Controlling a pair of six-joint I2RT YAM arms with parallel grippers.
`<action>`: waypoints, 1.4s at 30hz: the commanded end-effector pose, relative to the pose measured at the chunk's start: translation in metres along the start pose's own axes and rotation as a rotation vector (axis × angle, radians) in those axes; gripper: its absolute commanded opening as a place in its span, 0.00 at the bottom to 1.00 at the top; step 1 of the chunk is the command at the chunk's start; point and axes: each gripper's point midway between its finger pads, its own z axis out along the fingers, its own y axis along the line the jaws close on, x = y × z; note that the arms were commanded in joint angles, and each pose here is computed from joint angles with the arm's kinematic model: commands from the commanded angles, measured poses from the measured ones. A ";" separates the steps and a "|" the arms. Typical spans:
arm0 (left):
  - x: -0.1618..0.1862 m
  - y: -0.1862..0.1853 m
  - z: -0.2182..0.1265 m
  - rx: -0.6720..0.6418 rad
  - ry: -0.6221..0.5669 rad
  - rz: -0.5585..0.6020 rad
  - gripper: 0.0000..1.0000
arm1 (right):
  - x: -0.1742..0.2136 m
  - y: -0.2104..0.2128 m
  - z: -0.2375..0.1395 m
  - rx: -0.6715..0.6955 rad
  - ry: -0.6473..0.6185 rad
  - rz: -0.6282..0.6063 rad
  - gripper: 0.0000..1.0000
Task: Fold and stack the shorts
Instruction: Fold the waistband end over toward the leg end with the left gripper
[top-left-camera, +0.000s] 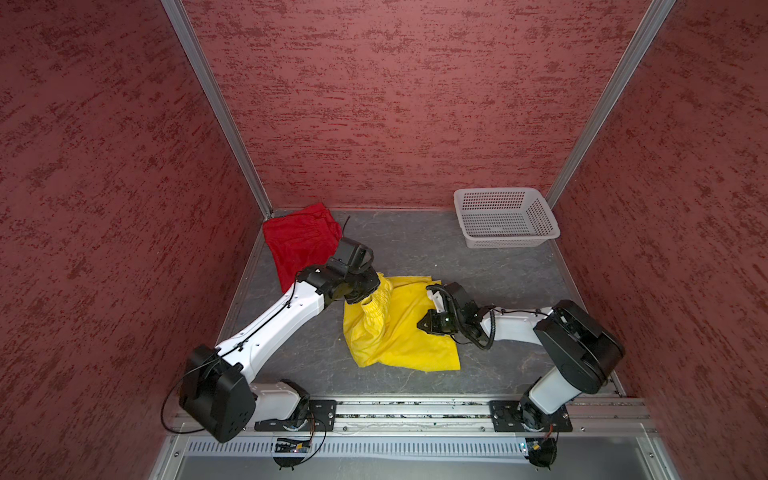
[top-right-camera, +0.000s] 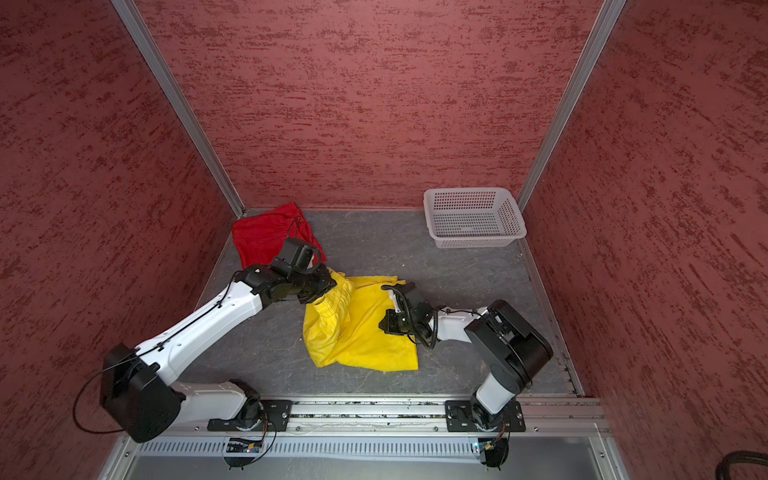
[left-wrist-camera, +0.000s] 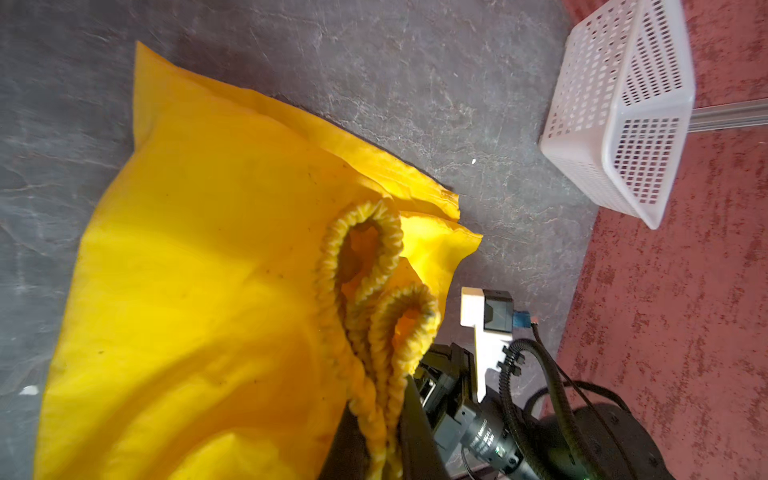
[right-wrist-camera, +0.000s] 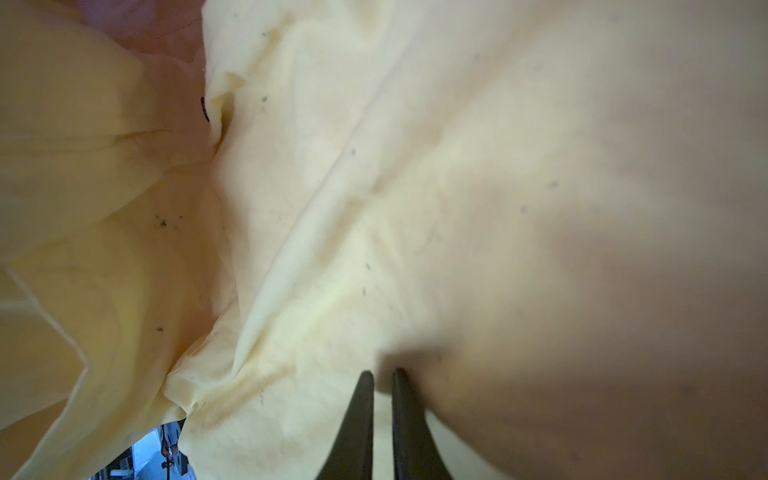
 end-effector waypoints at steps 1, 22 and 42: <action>-0.014 -0.027 0.016 0.042 -0.056 -0.020 0.00 | -0.003 0.012 -0.020 -0.024 -0.038 0.007 0.15; 0.013 -0.056 0.066 -0.072 0.025 0.068 0.00 | 0.046 -0.065 -0.081 0.138 -0.110 0.211 0.06; 0.091 -0.147 0.132 0.113 0.262 0.113 0.82 | 0.063 -0.096 -0.110 0.309 -0.132 0.257 0.04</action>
